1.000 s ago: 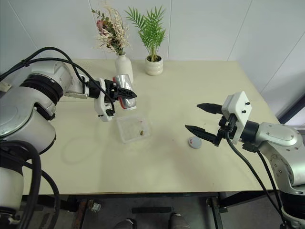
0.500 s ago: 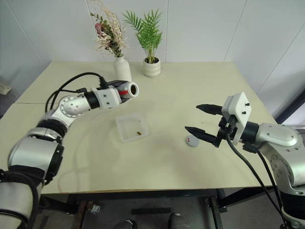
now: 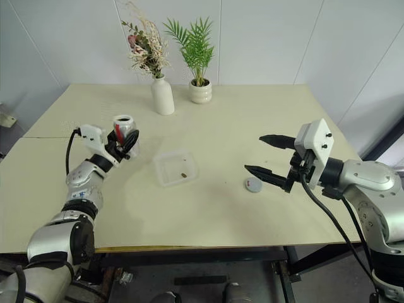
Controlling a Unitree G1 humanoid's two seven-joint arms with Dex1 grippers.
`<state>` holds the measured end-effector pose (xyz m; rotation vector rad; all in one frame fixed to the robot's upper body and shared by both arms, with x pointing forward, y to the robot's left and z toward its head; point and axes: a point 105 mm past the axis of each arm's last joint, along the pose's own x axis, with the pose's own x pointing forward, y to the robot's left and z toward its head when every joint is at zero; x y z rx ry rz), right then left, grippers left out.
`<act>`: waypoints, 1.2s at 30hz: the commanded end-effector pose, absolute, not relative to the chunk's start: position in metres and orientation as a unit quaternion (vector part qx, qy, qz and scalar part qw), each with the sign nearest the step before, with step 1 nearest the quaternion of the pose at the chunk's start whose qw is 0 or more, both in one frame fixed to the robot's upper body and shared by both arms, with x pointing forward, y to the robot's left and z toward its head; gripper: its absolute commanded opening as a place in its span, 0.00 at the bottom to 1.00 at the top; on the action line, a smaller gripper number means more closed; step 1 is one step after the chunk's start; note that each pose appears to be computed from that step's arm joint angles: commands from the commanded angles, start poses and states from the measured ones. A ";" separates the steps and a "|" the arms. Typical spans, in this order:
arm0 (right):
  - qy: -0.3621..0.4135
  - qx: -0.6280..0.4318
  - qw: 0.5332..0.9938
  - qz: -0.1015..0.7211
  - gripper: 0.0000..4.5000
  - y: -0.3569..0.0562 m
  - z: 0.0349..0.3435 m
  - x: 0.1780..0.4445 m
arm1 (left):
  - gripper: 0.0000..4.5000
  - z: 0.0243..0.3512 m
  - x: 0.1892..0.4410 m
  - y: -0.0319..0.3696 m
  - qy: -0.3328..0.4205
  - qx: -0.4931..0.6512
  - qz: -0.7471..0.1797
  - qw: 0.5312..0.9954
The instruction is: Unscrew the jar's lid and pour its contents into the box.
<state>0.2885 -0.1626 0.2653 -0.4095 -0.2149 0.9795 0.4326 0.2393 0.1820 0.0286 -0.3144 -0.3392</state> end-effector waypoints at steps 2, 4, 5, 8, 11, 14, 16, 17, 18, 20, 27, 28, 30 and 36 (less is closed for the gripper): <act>-0.118 -0.210 0.848 0.473 0.92 -0.159 0.275 0.285 | 0.50 0.170 0.431 0.235 -0.146 0.006 -0.171 0.974; -0.117 -0.211 0.846 0.475 0.92 -0.159 0.275 0.285 | 0.50 0.160 0.429 0.231 -0.131 0.013 -0.184 0.974; -0.116 -0.212 0.846 0.475 0.92 -0.159 0.274 0.285 | 0.50 0.157 0.428 0.229 -0.128 0.014 -0.189 0.974; -0.115 -0.215 0.846 0.475 0.92 -0.159 0.276 0.282 | 0.50 0.152 0.425 0.234 -0.122 0.019 -0.189 0.974; -0.112 -0.216 0.847 0.473 0.92 -0.161 0.276 0.280 | 0.50 0.143 0.419 0.240 -0.109 0.031 -0.196 0.974; -0.110 -0.218 0.847 0.473 0.92 -0.162 0.276 0.279 | 0.50 0.133 0.412 0.246 -0.092 0.044 -0.202 0.974; -0.109 -0.218 0.847 0.473 0.92 -0.162 0.275 0.279 | 0.50 0.127 0.407 0.250 -0.085 0.049 -0.205 0.974; -0.108 -0.219 0.846 0.473 0.92 -0.162 0.275 0.279 | 0.50 0.126 0.406 0.251 -0.082 0.051 -0.207 0.974; -0.108 -0.219 0.846 0.475 0.92 -0.162 0.275 0.279 | 0.50 0.126 0.405 0.255 -0.083 0.052 -0.202 0.975; -0.108 -0.218 0.844 0.477 0.92 -0.161 0.275 0.280 | 0.50 0.128 0.403 0.261 -0.084 0.053 -0.195 0.976; -0.110 -0.219 0.839 0.486 0.92 -0.157 0.275 0.281 | 0.50 0.129 0.396 0.274 -0.071 0.068 -0.198 0.975; -0.111 -0.219 0.838 0.488 0.92 -0.157 0.275 0.282 | 0.50 0.129 0.394 0.277 -0.068 0.074 -0.200 0.975; -0.110 -0.220 0.836 0.491 0.93 -0.156 0.275 0.282 | 0.64 0.129 0.391 0.279 -0.065 0.078 -0.207 0.973; -0.111 -0.219 0.833 0.496 0.93 -0.155 0.275 0.286 | 0.99 0.129 0.386 0.283 -0.059 0.083 -0.215 0.971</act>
